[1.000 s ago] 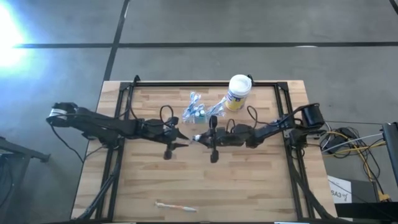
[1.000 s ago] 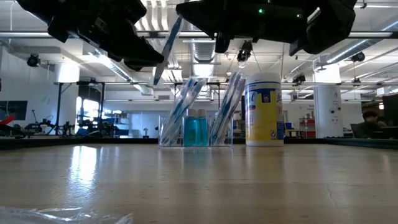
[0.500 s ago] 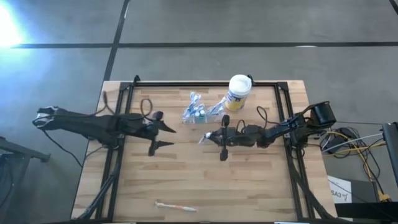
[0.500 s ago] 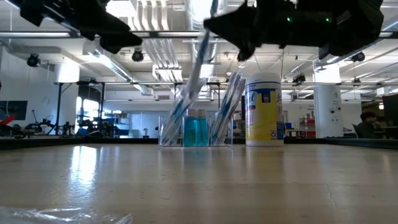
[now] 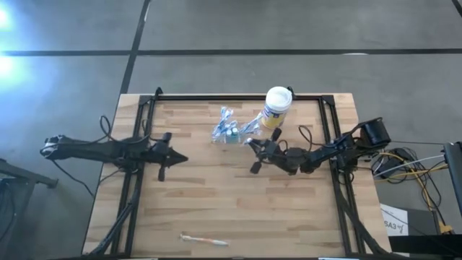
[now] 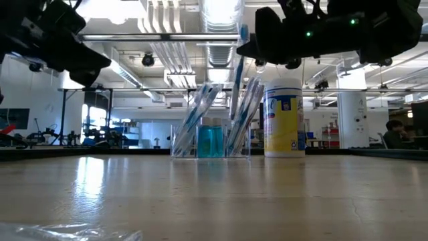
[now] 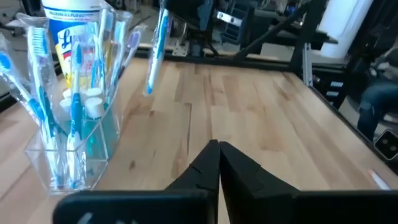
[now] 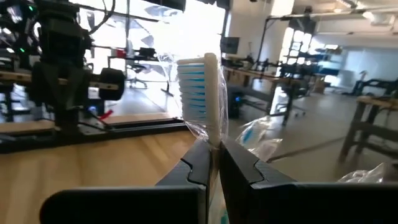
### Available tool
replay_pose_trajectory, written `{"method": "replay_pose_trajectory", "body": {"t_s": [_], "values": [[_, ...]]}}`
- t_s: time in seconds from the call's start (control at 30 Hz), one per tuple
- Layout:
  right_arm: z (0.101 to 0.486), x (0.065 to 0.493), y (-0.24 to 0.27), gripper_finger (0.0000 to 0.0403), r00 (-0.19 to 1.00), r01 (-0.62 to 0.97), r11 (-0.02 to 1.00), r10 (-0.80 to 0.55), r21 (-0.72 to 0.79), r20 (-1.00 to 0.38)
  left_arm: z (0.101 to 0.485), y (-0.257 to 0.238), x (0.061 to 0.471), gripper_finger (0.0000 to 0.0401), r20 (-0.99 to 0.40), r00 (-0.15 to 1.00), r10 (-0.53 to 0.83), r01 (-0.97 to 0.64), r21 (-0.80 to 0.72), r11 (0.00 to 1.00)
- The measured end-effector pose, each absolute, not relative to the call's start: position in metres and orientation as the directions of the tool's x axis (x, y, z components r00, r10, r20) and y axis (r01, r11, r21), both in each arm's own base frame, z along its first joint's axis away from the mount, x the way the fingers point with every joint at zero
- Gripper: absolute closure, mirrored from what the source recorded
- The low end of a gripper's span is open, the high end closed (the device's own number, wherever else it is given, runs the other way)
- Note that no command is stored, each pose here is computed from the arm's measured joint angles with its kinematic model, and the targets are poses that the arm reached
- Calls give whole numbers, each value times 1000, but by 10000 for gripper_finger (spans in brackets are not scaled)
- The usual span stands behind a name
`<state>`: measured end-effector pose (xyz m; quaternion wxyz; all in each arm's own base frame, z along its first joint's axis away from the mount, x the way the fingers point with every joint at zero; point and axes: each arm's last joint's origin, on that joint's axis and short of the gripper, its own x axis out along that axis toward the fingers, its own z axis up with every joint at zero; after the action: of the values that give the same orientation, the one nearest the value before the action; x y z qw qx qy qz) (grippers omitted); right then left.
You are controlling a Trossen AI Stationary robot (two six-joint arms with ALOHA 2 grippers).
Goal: Pick & Place toothbrushing station
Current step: Put the blue toothbrush into the right section of the transparent organizer
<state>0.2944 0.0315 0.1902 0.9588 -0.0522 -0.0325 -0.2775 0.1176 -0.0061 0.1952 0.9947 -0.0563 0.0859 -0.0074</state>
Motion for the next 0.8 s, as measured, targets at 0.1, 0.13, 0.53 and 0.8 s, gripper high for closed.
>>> {"method": "replay_pose_trajectory", "body": {"t_s": [0.1, 0.13, 0.53, 0.8], "values": [[190, 298, 29, 390, 834, 552, 822, -544, -137, 96, 188, -6, 112, 391, -143, 989, -34, 16, -125, 992], [191, 298, 28, 390, 829, 559, 816, -550, -145, 97, 187, -6, 110, 394, -132, 991, -38, 21, -128, 992], [197, 302, 0, 390, 723, 691, 716, -680, -100, 121, 183, -7, 105, 397, -95, 992, -80, 66, -141, 988], [175, 307, -22, 390, 681, 733, 678, -729, -61, 69, 183, -7, 105, 392, -100, 992, -80, 66, -141, 988]]}}
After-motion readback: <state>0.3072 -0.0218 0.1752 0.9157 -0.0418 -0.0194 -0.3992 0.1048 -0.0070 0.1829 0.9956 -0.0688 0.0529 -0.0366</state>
